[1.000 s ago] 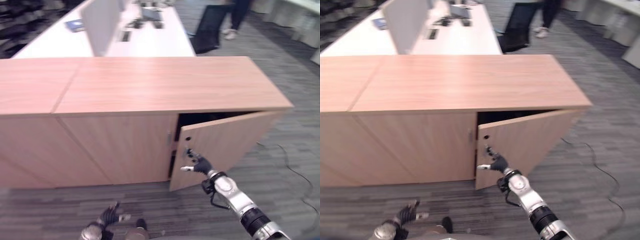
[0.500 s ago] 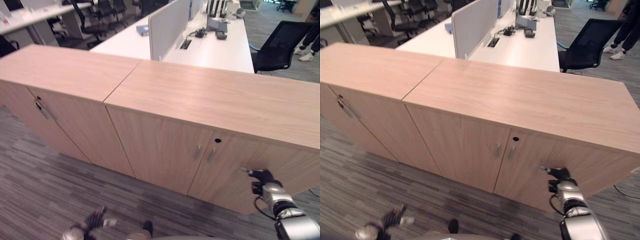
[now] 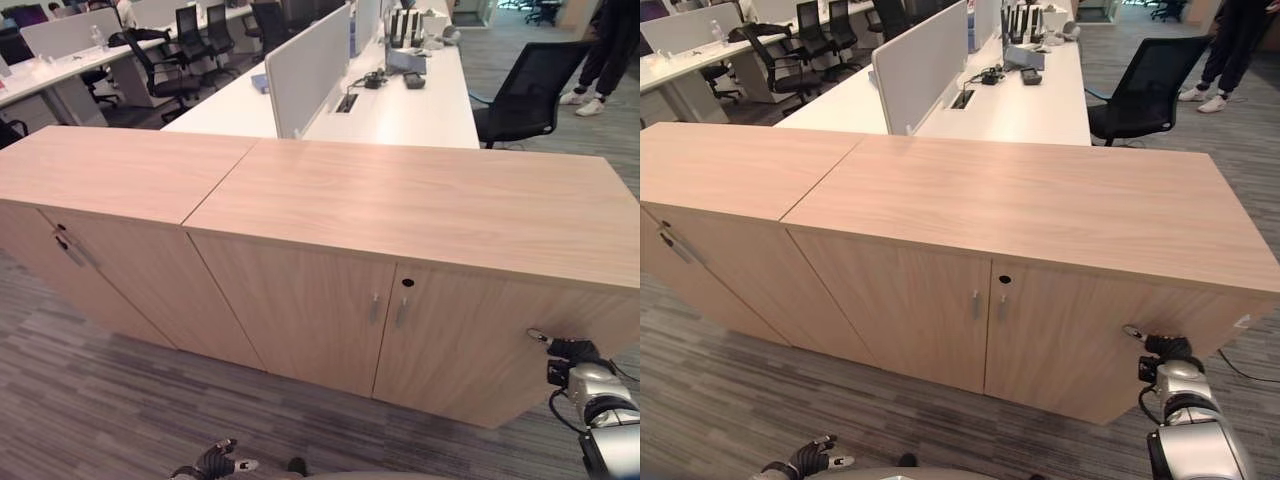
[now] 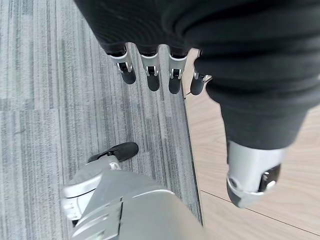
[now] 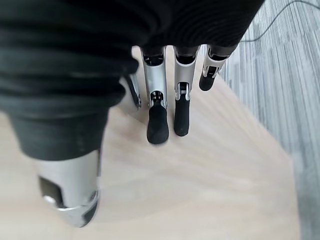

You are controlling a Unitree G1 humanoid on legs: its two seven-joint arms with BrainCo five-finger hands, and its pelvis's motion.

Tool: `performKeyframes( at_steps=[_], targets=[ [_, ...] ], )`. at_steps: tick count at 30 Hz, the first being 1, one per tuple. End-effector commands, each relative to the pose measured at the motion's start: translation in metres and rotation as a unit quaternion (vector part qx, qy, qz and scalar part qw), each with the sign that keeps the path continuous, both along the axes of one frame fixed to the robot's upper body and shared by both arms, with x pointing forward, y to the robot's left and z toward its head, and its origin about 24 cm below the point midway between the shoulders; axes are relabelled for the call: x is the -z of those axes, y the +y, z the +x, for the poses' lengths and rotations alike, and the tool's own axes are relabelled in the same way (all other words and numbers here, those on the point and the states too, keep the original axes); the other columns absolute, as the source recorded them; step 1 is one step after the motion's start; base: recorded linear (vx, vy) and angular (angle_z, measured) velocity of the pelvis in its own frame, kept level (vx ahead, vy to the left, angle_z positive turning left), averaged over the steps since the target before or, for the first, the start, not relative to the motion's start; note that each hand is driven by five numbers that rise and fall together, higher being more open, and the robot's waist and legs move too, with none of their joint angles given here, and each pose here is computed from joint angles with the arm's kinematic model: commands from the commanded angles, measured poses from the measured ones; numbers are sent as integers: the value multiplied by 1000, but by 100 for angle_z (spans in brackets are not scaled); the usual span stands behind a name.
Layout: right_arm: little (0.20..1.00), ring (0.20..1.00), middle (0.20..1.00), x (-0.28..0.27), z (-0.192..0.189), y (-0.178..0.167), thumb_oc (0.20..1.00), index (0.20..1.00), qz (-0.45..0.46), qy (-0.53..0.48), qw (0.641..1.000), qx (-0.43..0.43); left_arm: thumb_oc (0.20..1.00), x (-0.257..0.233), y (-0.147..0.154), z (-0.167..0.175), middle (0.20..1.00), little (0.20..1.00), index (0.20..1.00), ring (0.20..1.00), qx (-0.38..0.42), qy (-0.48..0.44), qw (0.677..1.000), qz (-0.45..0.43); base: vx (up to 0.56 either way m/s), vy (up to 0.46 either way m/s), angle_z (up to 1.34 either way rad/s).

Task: Put the empty folder in the office cabinet

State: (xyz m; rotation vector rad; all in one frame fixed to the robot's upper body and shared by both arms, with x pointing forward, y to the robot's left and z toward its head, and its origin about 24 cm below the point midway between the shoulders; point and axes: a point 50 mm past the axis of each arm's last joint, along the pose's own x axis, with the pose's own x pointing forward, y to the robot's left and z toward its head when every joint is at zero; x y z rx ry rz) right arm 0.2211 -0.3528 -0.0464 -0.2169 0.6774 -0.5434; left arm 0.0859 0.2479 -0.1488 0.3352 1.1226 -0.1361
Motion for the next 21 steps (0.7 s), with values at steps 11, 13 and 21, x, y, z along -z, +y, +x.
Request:
performKeyframes(
  at_steps=[11, 13, 21],
  targets=[
    [1000, 1000, 1000, 97, -97, 131, 1000, 1000, 99, 178, 943, -262, 1000, -8, -4, 42, 1000, 1000, 1000, 1000, -29, -68, 997, 11, -15, -7, -22],
    [1000, 1000, 1000, 102, -107, 132, 1000, 1000, 99, 202, 938, -264, 1000, -7, -6, 40, 1000, 1000, 1000, 1000, -29, -64, 997, 10, -25, -6, -16],
    [1000, 1000, 1000, 114, -136, 122, 1000, 1000, 95, 276, 929, -228, 1000, 0, -16, 34, 1000, 1000, 1000, 1000, -30, -46, 998, 6, -17, 2, -10]
  ],
)
